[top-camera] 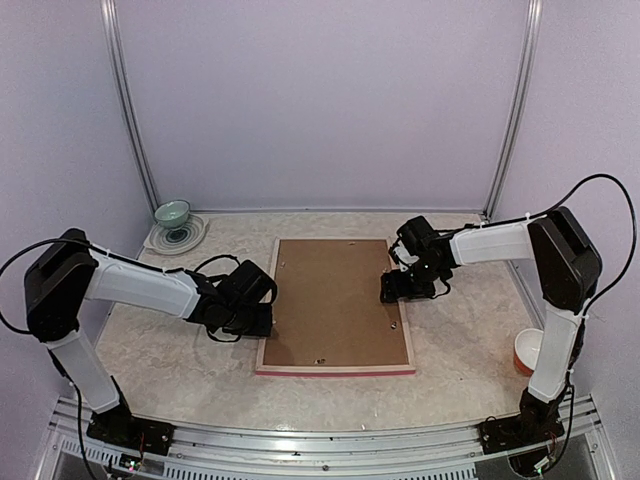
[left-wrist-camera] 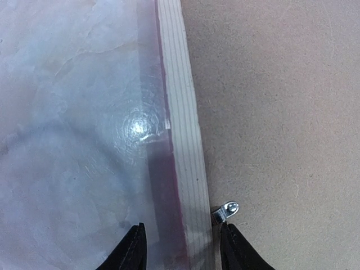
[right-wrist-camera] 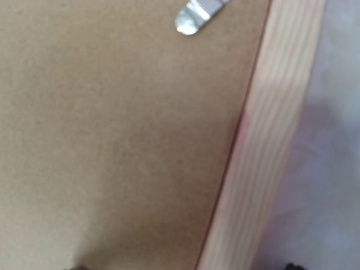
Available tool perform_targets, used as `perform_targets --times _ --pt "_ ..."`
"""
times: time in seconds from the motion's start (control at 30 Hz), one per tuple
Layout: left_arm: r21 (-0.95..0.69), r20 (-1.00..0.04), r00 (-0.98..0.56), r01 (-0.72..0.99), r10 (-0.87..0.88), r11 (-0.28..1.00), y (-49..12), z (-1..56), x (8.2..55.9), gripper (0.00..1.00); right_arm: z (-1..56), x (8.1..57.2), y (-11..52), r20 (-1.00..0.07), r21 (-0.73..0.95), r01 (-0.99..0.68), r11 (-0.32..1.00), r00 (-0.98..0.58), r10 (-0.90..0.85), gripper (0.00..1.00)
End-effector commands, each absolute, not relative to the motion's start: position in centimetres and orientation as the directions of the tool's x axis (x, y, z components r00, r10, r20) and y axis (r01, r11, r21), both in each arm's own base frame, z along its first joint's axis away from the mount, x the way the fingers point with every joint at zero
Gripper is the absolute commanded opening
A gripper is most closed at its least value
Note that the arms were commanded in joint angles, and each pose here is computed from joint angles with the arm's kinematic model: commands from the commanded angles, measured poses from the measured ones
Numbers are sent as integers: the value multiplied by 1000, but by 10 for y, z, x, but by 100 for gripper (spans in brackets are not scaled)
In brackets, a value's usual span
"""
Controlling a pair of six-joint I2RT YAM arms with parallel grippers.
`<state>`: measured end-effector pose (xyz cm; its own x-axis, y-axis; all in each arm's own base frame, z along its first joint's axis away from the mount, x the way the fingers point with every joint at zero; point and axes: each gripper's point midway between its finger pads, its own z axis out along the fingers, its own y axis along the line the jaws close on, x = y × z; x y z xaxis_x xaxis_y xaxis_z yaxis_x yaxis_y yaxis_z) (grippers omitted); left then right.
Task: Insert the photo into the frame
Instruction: Press the fastener onto the backboard.
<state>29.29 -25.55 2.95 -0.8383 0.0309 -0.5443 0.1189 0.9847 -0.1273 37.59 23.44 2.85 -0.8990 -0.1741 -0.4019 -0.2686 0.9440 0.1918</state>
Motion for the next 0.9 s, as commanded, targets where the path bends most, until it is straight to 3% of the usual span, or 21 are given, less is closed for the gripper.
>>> perform_targets --times 0.0,0.2,0.5,0.87 --pt "-107 -509 -855 176 98 979 -256 19 297 45 15 362 228 -355 189 -256 948 -918 -177 80" --pt "-113 -489 -864 204 125 972 -256 10 300 44 16 363 228 -357 188 -258 948 -917 -179 80" --pt "-123 -461 -876 218 139 968 -256 2 295 34 17 364 230 -355 190 -258 947 -918 -179 80" --pt "-122 -452 -879 228 150 966 -251 9 286 34 20 368 234 -357 199 -264 944 -916 -181 80"
